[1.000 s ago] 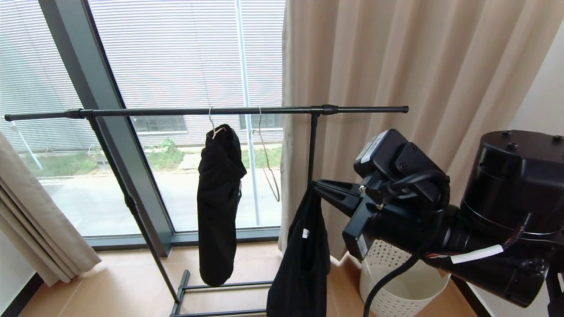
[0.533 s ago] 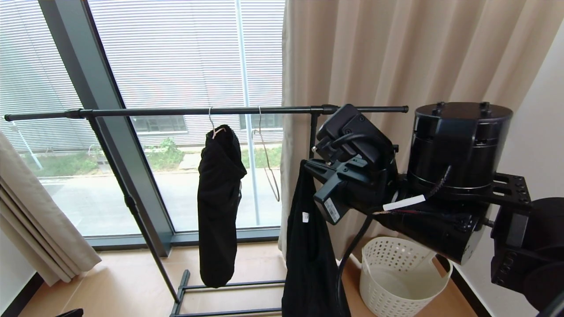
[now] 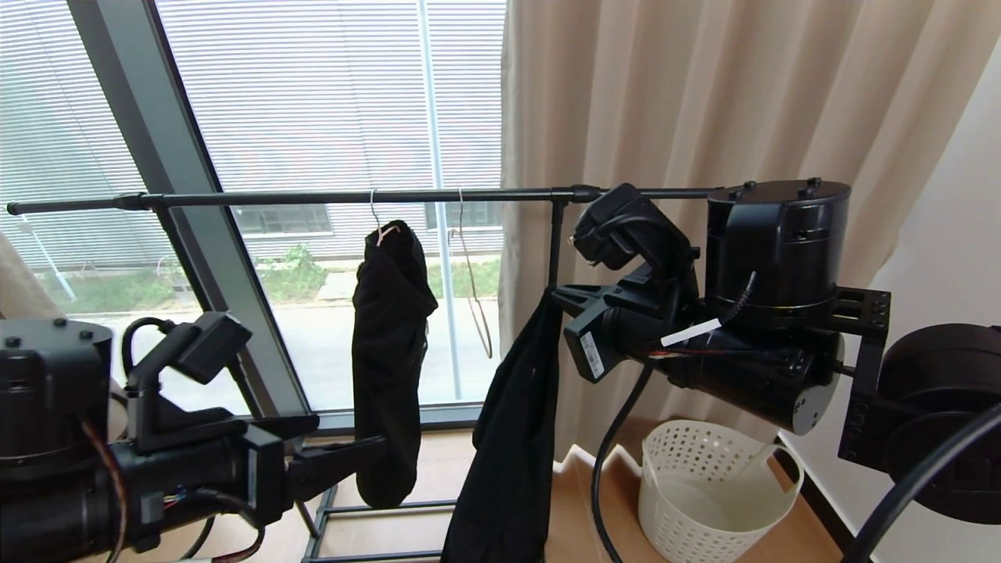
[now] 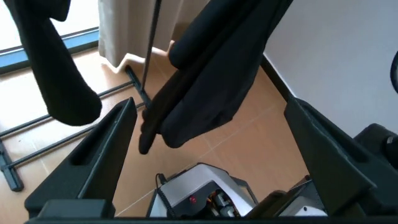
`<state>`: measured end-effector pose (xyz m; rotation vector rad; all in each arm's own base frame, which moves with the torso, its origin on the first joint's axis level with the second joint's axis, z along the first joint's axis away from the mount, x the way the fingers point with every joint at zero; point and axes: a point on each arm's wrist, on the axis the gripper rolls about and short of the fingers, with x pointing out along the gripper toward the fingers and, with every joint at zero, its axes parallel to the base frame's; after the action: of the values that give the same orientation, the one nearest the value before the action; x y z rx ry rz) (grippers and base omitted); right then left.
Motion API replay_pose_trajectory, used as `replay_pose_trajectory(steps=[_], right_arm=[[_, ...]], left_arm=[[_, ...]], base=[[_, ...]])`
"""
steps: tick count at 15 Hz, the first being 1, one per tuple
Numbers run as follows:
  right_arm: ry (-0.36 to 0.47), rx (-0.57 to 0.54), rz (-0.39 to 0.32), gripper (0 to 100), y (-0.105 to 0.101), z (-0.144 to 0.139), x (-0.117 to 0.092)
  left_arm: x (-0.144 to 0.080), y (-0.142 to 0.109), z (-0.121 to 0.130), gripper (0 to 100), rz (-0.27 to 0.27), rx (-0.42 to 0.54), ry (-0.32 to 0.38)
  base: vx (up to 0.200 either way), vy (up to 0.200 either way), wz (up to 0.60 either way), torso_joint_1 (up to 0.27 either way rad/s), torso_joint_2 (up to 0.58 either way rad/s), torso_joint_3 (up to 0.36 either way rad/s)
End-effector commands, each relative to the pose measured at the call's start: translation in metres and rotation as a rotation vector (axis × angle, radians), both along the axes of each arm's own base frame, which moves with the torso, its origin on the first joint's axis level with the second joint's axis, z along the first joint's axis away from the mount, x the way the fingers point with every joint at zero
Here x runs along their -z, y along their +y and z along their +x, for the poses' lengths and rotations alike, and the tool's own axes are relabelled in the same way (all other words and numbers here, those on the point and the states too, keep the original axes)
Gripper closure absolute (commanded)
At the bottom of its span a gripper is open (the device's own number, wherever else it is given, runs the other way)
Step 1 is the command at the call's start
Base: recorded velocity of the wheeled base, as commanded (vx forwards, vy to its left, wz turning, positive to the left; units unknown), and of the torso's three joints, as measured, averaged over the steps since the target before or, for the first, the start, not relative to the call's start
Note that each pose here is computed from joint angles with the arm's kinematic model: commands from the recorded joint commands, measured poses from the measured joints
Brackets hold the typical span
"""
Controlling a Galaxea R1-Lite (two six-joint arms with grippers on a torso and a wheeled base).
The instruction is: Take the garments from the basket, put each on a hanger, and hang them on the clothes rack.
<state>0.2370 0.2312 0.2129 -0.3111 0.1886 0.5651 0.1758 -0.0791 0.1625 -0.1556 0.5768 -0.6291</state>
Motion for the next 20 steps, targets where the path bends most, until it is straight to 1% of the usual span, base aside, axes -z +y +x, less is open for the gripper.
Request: replay_pose_trajectory(steps=[1,2,4,5,6,7,8,9,10,11,12,17,20], right_arm=[[0.001,0.002,-0.003,100,0.0,0.0,0.001],[0.003,0.005,-0.006,100,0.0,0.0,0.002],[0.002,0.007,-0.004,100,0.001,0.001,0.002],[0.006,0.007,-0.008,100,0.004,0.004,0.005],[0.004,0.016,-0.01,100,0.008,0.008,0.007],[0.007,0.04,-0.02,100,0.013,0.015,0.011],[0.007,0.068,-0.024,100,0.016,0.019,0.014],[0.008,0.114,-0.018,100,0.02,0.024,0.016],[0.002,0.141,-0.011,100,0.022,0.027,0.015],[-0.006,0.149,-0.003,100,0.022,0.028,0.012],[-0.004,0.15,-0.002,100,0.022,0.027,0.012],[-0.004,0.15,-0.001,100,0.022,0.027,0.012],[-0.007,0.153,0.003,100,0.022,0.026,0.011]], left_arm=[[0.021,-0.044,0.049,0,0.068,0.035,0.096],[0.027,-0.053,0.056,0,0.094,0.027,0.102],[0.033,-0.063,0.057,0,0.095,0.056,0.104],[0.036,-0.068,0.058,0,0.088,0.071,0.092],[0.047,-0.079,0.067,0,0.08,0.083,0.073],[0.052,-0.09,0.077,0,0.063,0.09,0.033],[0.052,-0.096,0.08,0,0.045,0.091,0.004],[0.057,-0.106,0.078,0,0.027,0.096,0.019],[0.067,-0.114,0.077,0,0.025,0.058,0.048],[0.069,-0.121,0.079,0,0.019,0.008,0.037],[0.069,-0.125,0.083,0,0.015,-0.014,0.014],[0.068,-0.133,0.078,0,-0.001,-0.007,0.018],[0.073,-0.138,0.089,0,0.019,-0.094,0.002]], base=[[0.0,0.0,0.0,0.0,0.0,0.0],[0.0,0.0,0.0,0.0,0.0,0.0],[0.0,0.0,0.0,0.0,0.0,0.0],[0.0,0.0,0.0,0.0,0.0,0.0],[0.0,0.0,0.0,0.0,0.0,0.0],[0.0,0.0,0.0,0.0,0.0,0.0],[0.0,0.0,0.0,0.0,0.0,0.0],[0.0,0.0,0.0,0.0,0.0,0.0],[0.0,0.0,0.0,0.0,0.0,0.0],[0.0,0.0,0.0,0.0,0.0,0.0],[0.0,0.0,0.0,0.0,0.0,0.0],[0.0,0.0,0.0,0.0,0.0,0.0],[0.0,0.0,0.0,0.0,0.0,0.0]])
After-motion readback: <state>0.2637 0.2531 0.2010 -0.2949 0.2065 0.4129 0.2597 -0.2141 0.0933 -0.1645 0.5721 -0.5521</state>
